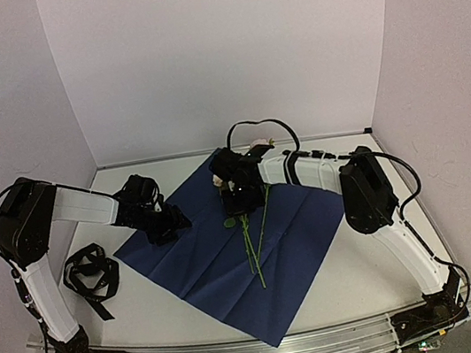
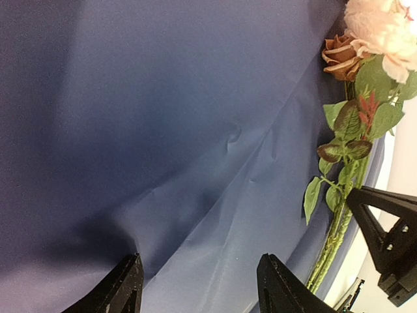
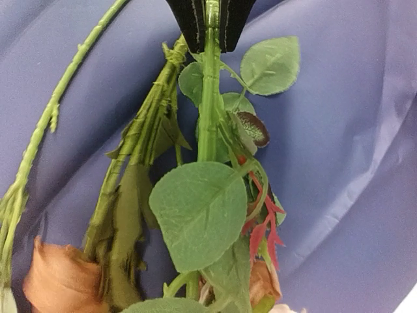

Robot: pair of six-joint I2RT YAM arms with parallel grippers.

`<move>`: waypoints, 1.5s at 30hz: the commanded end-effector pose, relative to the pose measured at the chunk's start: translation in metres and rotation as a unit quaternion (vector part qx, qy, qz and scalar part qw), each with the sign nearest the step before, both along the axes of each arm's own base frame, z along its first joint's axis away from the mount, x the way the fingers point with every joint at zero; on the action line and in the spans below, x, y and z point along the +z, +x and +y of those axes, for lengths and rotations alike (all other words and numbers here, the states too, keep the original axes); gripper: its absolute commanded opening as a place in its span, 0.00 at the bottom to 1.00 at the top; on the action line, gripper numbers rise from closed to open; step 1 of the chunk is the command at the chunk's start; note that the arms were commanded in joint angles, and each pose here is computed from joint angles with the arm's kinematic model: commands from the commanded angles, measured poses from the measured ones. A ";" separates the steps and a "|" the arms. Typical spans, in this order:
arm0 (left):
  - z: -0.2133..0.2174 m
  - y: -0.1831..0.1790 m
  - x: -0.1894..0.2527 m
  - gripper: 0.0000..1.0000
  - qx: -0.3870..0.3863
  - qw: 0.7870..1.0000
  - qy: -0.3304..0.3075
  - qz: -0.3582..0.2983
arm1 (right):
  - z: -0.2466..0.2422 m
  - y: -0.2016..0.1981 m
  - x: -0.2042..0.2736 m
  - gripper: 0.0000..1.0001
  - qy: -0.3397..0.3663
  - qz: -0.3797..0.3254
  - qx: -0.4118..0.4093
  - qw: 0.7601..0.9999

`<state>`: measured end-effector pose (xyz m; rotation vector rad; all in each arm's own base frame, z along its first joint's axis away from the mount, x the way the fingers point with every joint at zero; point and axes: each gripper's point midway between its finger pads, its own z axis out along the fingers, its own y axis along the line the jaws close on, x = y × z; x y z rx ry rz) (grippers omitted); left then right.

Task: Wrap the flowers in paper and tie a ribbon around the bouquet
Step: Adjust the fake flower on the flattened wrapping paper.

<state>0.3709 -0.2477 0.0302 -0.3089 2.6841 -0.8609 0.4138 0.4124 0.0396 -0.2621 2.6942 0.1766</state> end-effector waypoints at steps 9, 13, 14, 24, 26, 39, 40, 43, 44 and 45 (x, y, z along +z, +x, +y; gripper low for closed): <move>-0.001 0.001 -0.001 0.62 -0.008 1.000 0.005 0.005 | 0.020 0.034 0.068 0.00 0.029 -0.089 0.045 0.995; -0.002 0.001 -0.001 0.62 -0.010 1.000 0.005 0.005 | 0.027 0.045 0.064 0.00 0.066 -0.084 0.039 0.994; -0.002 0.001 -0.001 0.62 -0.010 1.000 0.004 0.006 | 0.030 0.047 0.063 0.00 0.074 -0.085 0.038 0.993; -0.003 0.004 0.002 0.62 -0.011 1.000 0.003 0.003 | 0.035 0.055 0.043 0.11 0.093 -0.076 0.027 0.992; -0.003 0.004 0.002 0.62 -0.011 1.000 0.003 0.003 | 0.033 0.055 0.043 0.20 0.092 -0.076 0.024 0.993; -0.004 0.005 0.003 0.62 -0.011 1.000 0.004 0.002 | -0.016 0.041 0.076 0.45 0.070 -0.076 -0.043 0.994; -0.003 0.005 0.002 0.62 -0.011 1.000 0.005 0.002 | -0.020 0.038 0.073 0.43 0.064 -0.069 -0.047 0.994; -0.003 0.005 0.000 0.62 -0.012 1.000 0.005 0.004 | -0.024 0.029 0.062 0.39 0.054 -0.045 -0.054 0.996; -0.004 0.005 0.000 0.62 -0.012 1.000 0.005 0.005 | -0.025 0.026 0.056 0.39 0.050 -0.034 -0.055 0.997; -0.004 0.005 0.000 0.62 -0.012 1.000 0.004 0.004 | -0.025 0.023 0.051 0.38 0.048 -0.025 -0.055 0.997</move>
